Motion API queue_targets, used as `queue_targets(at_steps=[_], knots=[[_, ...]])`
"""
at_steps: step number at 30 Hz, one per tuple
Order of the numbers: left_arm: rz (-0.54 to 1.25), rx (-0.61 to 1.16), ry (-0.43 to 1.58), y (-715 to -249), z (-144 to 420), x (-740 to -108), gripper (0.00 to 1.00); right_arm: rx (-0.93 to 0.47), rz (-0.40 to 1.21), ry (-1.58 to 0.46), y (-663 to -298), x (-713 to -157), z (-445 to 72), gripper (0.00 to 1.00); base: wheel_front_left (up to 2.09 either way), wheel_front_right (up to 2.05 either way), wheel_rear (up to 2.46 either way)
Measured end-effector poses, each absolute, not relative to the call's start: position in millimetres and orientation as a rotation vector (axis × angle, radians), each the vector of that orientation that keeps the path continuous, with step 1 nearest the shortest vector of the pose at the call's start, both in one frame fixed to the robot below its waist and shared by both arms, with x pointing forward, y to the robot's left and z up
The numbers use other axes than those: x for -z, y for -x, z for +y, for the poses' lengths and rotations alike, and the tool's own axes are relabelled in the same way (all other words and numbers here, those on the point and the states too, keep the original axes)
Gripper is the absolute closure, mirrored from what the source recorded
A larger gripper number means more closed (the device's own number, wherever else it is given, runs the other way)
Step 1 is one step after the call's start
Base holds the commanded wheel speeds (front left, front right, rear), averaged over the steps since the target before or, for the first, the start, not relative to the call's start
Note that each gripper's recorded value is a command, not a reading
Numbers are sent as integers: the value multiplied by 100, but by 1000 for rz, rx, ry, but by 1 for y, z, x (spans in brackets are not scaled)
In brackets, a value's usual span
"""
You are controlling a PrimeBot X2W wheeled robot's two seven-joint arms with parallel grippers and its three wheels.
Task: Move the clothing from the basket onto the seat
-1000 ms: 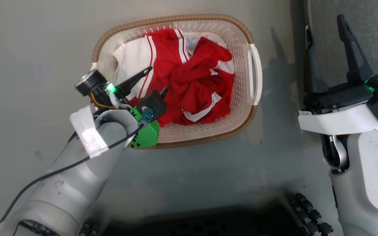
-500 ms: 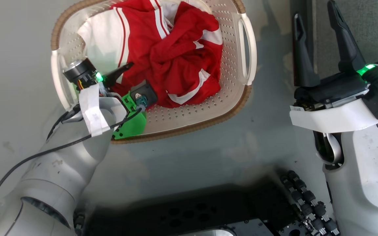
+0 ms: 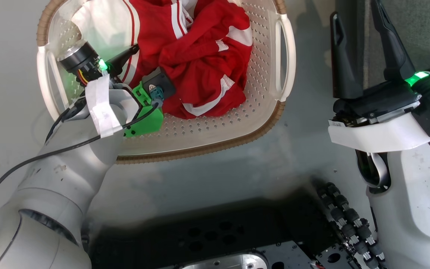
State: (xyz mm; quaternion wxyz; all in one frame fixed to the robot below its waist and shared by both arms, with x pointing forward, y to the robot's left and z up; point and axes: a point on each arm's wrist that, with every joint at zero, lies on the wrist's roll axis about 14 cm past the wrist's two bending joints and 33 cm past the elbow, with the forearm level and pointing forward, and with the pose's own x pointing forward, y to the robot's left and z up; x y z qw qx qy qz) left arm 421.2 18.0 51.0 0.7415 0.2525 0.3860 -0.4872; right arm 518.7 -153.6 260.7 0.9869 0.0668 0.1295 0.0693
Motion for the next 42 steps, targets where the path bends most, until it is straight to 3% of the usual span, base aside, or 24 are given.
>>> queue_targets(at_steps=[6,7,9,25,42], knots=[[875,1072,-555,-418,16,-44,0,-145,272,-138,-517,-254,-151,0,0,0,0],[887,1074,-556,-417,16,-42,27,-144,274,-138,-516,-253,-152,0,0,0,0],[889,1079,-559,-416,15,-39,100,-141,278,-136,-516,-251,-153,0,0,0,0],[900,1022,-516,-417,16,-56,100,-130,252,-153,-519,-270,-156,0,0,0,0],[741,810,-290,-424,0,-173,100,-135,137,-144,-500,-367,-155,0,0,0,0]])
